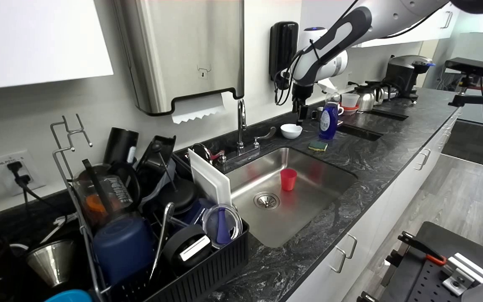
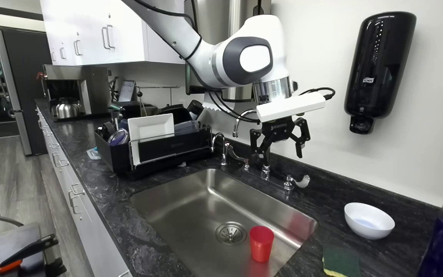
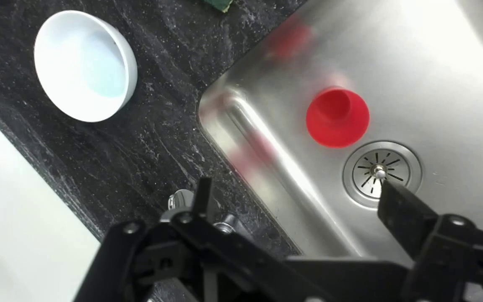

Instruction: Use the faucet handle on the right to open the faucet

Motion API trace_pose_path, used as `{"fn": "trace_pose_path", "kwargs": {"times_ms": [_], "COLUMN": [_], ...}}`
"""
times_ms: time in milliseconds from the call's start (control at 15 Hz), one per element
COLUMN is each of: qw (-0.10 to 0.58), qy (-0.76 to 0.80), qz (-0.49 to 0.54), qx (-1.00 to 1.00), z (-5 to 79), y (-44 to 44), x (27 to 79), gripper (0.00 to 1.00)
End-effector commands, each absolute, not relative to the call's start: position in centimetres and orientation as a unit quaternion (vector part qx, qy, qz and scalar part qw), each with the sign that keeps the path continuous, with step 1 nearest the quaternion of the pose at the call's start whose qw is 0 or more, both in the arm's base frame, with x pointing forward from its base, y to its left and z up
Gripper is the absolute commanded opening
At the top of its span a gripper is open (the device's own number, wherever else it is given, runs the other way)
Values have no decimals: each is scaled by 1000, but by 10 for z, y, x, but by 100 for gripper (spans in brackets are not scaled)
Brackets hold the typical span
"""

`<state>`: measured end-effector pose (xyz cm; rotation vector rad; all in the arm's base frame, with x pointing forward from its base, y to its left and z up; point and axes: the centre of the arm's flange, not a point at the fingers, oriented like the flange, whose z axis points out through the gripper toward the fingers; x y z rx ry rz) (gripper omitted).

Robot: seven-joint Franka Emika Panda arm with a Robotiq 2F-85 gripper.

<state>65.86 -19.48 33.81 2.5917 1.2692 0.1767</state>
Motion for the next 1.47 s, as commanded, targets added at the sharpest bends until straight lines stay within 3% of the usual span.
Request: {"fn": "trace_pose_path", "kwargs": {"times_ms": [0, 1400], "qw": [132, 132], "qy": [459, 527], "qz": [69, 87], "qx": [876, 835], "z": [335, 308], "y": [-202, -181], "x": [680, 741], "gripper": [100, 100]}}
